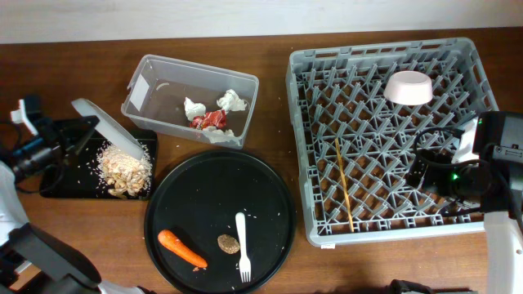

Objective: Sort waste into correct bins and load items into the dishwasher rack
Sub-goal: 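Tip the plate over the black tray to dump rice and shells, then carry the emptied white plate with the left gripper onto the round tray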

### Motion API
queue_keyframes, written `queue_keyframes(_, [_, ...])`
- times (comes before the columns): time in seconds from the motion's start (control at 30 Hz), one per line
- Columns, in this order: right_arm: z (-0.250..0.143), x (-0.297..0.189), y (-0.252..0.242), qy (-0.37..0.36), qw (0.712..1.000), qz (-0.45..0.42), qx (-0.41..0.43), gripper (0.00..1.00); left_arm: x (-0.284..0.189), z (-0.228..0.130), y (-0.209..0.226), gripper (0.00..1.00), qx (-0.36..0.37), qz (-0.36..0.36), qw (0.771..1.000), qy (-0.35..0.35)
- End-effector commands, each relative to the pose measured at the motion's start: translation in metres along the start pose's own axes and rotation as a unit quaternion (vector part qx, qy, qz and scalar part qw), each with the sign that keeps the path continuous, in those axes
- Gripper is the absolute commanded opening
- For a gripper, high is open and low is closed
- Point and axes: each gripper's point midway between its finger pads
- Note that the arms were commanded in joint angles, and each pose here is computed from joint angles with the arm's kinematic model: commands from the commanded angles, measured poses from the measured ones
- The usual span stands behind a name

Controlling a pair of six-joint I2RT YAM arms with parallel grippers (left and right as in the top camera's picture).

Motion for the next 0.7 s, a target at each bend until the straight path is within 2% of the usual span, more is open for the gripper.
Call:
queue_keyframes(0.0, [-0.001, 0.001, -0.004, 0.003, 1.000, -0.008, 0.000, 0.99, -0.017, 0.004, -0.032, 0.00, 0.016, -0.085, 0.996, -0.010])
queue_keyframes(0.13, [-0.001, 0.001, -0.004, 0.003, 1.000, -0.008, 0.000, 0.99, -0.015, 0.003, -0.024, 0.00, 0.012, -0.061, 0.998, -0.011])
queue_keyframes(0.23, [-0.002, 0.001, -0.004, 0.005, 1.000, -0.008, 0.000, 0.99, -0.003, -0.023, -0.018, 0.00, 0.033, -0.007, 0.999, 0.014])
queue_keyframes(0.37, [-0.002, 0.001, -0.004, 0.005, 1.000, -0.008, 0.000, 0.99, 0.026, -0.087, -0.025, 0.00, 0.089, 0.099, 0.987, 0.094])
queue_keyframes(0.47, [-0.003, 0.001, -0.004, 0.007, 1.000, -0.008, 0.000, 0.99, 0.045, -0.140, -0.015, 0.00, 0.144, 0.198, 0.954, 0.172])
queue_keyframes(0.53, [-0.003, 0.001, -0.004, 0.007, 1.000, -0.008, 0.000, 0.99, 0.061, -0.182, -0.004, 0.00, 0.181, 0.256, 0.916, 0.249])
queue_keyframes(0.6, [-0.004, 0.001, -0.004, 0.009, 1.000, -0.008, 0.000, 0.99, 0.070, -0.199, 0.009, 0.01, 0.195, 0.294, 0.893, 0.278])
queue_keyframes(0.67, [-0.004, 0.001, -0.004, 0.009, 1.000, -0.008, 0.000, 0.99, 0.081, -0.215, 0.038, 0.01, 0.202, 0.365, 0.861, 0.292])
Point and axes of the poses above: each gripper's point midway between its finger pads, its own x axis out along the fingers, its own y axis along the line the jaws close on, z = x × y, and after that the axes turned 12 degrees about -x, right-handed
